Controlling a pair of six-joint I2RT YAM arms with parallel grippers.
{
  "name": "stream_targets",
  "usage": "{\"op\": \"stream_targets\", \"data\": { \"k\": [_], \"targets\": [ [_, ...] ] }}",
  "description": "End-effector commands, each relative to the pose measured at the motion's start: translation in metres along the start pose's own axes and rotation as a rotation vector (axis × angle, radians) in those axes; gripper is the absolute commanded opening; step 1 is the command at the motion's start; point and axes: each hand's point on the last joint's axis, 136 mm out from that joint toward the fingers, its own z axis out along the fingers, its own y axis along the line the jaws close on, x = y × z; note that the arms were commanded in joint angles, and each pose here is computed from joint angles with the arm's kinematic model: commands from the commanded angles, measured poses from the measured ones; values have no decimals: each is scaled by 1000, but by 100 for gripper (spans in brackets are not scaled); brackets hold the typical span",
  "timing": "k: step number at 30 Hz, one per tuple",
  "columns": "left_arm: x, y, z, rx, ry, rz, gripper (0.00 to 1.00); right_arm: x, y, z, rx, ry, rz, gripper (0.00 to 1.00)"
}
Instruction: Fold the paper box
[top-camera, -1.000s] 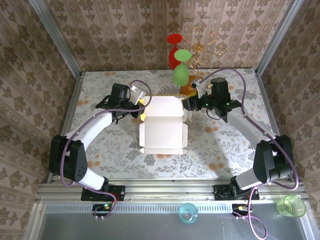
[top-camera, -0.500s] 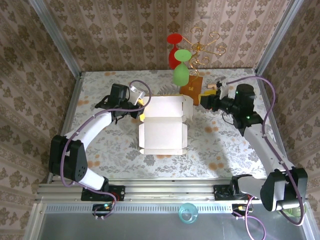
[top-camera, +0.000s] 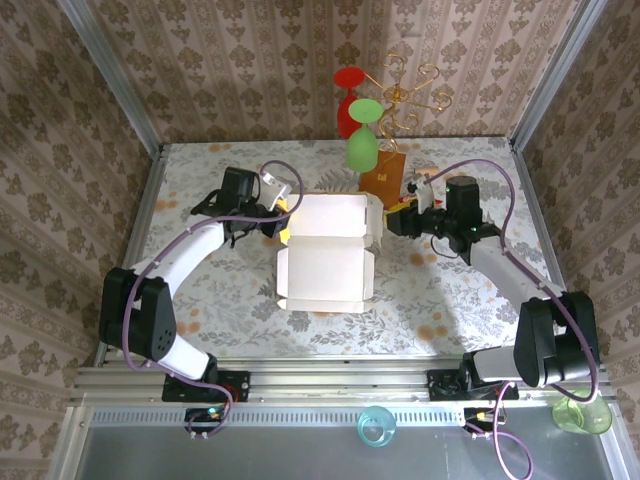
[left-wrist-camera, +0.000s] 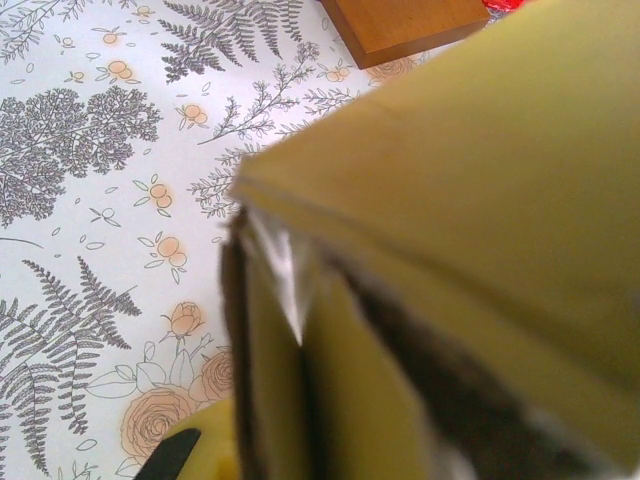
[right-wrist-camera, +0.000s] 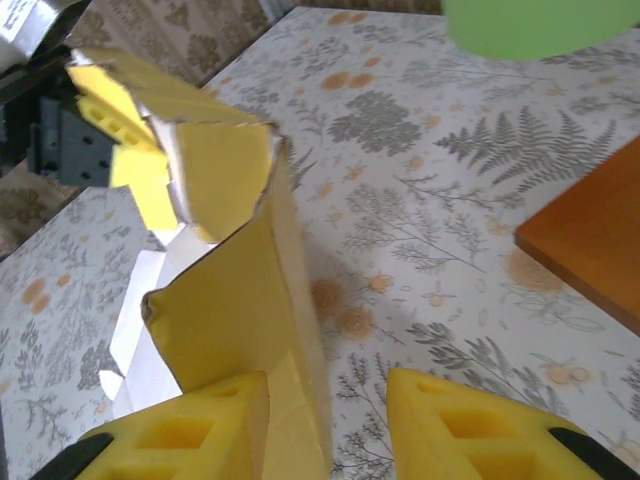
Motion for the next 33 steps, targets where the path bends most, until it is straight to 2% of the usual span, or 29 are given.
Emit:
{"op": "stream_targets", "data": {
  "k": [1,10,15,20,29,33],
  "targets": [
    [-13,5,0,-9,-43,39,0,-3,10,8,-38,12,-66,37],
    [12,19,21,-77,-57,62,0,32,-12,47,68,85,-86,39],
    [30,28,32,-123,-32,70,0,26,-22,57,107,88,-63,40],
    [31,31,36,-131,-12,50,0,28,-17,68,74,165,-12,39],
    [59,15,43,-145,134,-9,0,39,-13,79,112,214,88,40],
    [78,6,43,-168,149,-32,0,51,-9,79,147,163,105,39]
  ]
}}
